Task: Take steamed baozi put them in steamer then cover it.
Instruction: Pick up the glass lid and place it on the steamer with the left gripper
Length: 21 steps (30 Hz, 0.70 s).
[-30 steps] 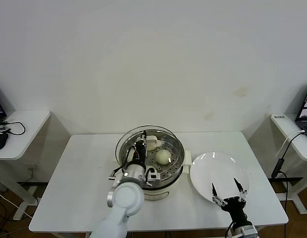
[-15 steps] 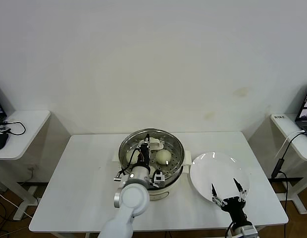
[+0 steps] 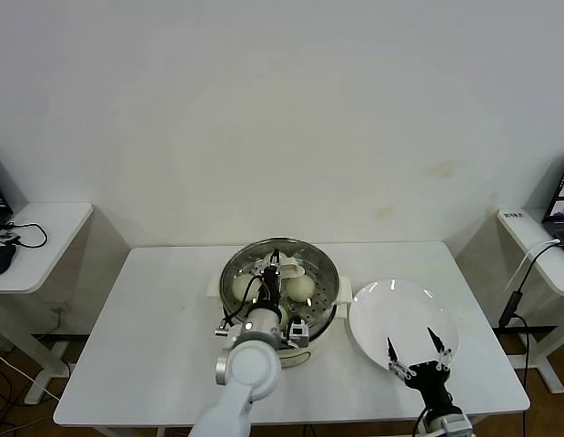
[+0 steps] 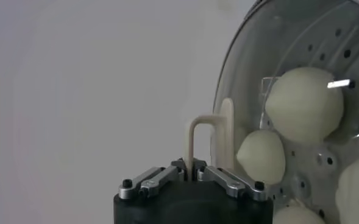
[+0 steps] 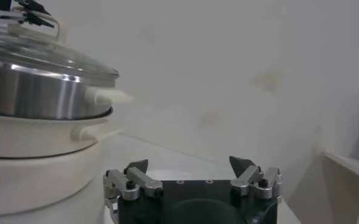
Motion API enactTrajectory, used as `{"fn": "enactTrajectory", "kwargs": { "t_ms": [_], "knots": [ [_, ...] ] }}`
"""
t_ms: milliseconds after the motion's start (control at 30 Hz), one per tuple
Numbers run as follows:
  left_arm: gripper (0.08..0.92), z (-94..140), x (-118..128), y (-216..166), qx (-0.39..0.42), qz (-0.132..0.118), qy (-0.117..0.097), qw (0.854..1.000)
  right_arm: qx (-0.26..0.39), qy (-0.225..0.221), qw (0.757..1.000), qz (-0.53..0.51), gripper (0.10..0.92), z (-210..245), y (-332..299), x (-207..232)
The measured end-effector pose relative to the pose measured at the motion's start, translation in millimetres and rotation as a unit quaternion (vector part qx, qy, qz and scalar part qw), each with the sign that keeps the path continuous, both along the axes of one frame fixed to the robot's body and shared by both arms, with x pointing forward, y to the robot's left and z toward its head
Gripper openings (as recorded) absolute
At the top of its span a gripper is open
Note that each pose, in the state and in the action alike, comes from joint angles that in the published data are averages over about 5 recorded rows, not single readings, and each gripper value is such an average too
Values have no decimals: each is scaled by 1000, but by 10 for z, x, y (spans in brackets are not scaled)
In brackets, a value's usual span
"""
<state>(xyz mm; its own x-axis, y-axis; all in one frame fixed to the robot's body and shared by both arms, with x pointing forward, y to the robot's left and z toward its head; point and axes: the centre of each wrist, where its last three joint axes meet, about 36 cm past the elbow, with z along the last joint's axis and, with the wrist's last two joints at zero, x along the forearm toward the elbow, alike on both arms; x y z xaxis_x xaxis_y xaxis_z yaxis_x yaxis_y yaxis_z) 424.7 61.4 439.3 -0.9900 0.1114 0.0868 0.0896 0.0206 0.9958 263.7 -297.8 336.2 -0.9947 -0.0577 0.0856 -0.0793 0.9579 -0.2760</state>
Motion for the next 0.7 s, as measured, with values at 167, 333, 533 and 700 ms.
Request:
{"fn": "enactTrajectory", "kwargs": {
  "t_ms": [167, 333, 533, 700],
  "knots": [
    [145, -6, -13, -16, 0, 0, 1, 1000, 1, 0, 1000, 1, 823, -3, 13, 4],
    [149, -23, -16, -28, 2, -2, 0, 1000, 1, 1, 1000, 2, 823, -4, 11, 1],
    [297, -20, -52, -33, -1, -7, -6, 1000, 0, 1, 1000, 3, 823, -4, 13, 1],
    [453, 0, -126, -19, -4, -15, -13, 1000, 0, 2, 1000, 3, 823, -6, 21, 1]
  ]
}}
